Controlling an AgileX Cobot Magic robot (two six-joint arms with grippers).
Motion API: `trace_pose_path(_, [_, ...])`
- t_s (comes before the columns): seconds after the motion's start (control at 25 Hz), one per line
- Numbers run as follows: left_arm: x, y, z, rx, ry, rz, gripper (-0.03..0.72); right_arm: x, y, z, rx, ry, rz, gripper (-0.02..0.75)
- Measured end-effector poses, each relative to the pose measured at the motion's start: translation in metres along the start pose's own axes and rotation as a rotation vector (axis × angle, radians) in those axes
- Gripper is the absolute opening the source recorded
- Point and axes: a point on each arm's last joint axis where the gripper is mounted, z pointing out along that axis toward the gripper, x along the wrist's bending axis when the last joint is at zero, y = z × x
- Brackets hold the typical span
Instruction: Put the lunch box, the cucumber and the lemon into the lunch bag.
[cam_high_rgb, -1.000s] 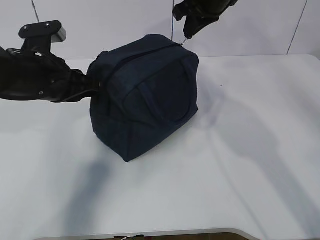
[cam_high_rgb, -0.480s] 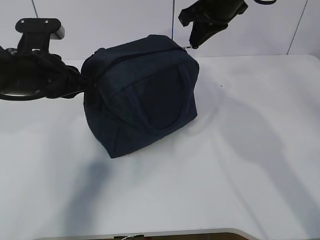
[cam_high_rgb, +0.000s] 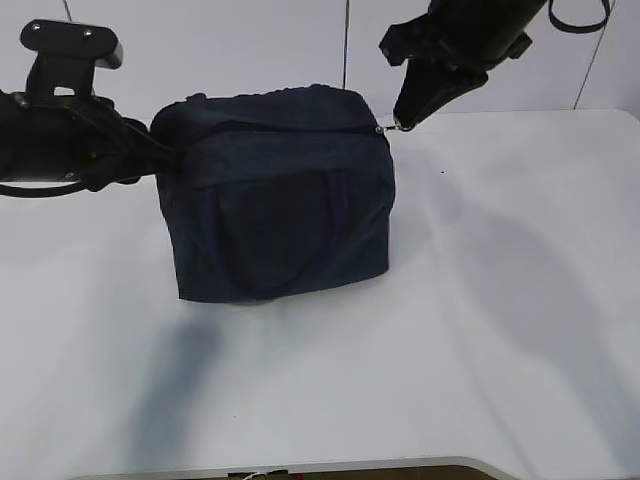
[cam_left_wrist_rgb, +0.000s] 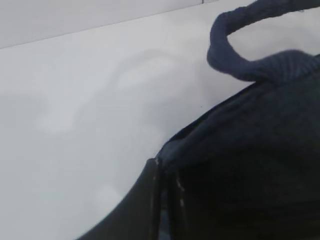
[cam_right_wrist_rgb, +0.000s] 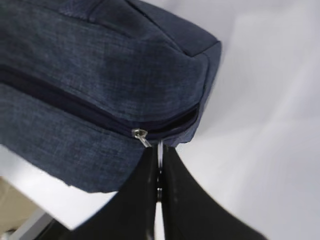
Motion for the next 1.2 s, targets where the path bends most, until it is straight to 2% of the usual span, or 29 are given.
trace_pose_path(0.12, [0.001,0.001,0.0,-0.01,0.011,0.007,-0.015,0.006,-0.009,-0.003,0.005,0.044,0.024,0.005])
trace_pose_path(0.24, [0.002,0.003,0.0,-0.026,0.023,0.057,-0.015,0.012,-0.014,-0.003,0.008,0.09,0.052,0.005])
trace_pose_path(0.4, [0.002,0.004,0.0,-0.039,0.026,0.116,-0.015,0.014,-0.016,-0.004,0.007,0.105,0.072,0.005])
trace_pose_path(0.88, [-0.001,0.005,0.0,-0.058,-0.008,0.421,-0.002,0.015,-0.016,-0.004,0.009,0.117,0.134,0.004])
trace_pose_path(1.0, [-0.002,0.004,0.0,-0.042,-0.022,0.445,0.064,0.015,-0.016,-0.004,0.008,0.122,0.14,0.005])
trace_pose_path(1.2, [-0.002,0.002,-0.006,0.014,-0.076,0.483,0.293,0.015,-0.016,-0.004,0.008,0.122,0.142,0.005])
